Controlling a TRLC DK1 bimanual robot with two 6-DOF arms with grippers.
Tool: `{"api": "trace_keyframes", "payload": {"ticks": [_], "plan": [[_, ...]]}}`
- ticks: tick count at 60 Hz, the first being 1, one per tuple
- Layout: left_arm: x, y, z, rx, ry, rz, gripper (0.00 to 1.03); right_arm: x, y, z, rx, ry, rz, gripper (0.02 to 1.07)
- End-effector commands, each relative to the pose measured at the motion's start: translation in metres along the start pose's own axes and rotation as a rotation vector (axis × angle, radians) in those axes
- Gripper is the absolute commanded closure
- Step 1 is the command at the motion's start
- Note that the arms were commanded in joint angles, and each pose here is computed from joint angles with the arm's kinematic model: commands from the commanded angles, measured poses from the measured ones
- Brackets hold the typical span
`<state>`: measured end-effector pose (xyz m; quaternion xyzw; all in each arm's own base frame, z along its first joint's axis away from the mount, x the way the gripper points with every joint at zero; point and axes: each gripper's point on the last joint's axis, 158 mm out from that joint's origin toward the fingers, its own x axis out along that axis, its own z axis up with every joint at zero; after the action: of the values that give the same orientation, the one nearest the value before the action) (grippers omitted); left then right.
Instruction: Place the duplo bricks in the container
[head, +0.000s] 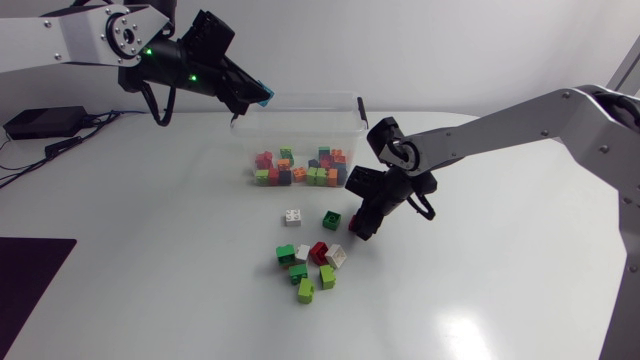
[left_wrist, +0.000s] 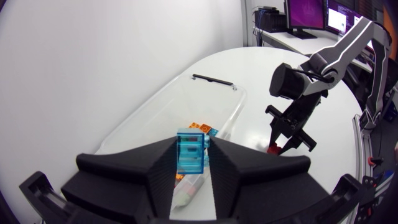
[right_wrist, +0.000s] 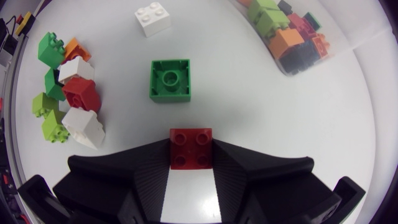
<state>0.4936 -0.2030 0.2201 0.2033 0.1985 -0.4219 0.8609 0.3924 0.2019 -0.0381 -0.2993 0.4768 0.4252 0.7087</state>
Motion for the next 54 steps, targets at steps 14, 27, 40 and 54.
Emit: {"api": "trace_keyframes", "payload": {"ticks": [14,27,40,54], "plan": [[0.041,0.037,0.001,-0.106,-0.014,0.062,0.73,-0.051,-0.004,0.017,0.006,-0.059,-0.048,0.78],[0.057,0.067,-0.009,-0.146,0.007,0.166,0.15,-0.092,-0.005,0.044,0.009,-0.125,-0.091,0.78],[0.041,0.059,-0.006,-0.138,0.012,0.171,0.05,-0.143,-0.013,0.084,0.027,-0.234,-0.152,0.78],[0.008,0.018,-0.031,-0.037,0.105,0.114,0.05,-0.184,-0.018,0.131,0.037,-0.339,-0.193,0.78]]}}
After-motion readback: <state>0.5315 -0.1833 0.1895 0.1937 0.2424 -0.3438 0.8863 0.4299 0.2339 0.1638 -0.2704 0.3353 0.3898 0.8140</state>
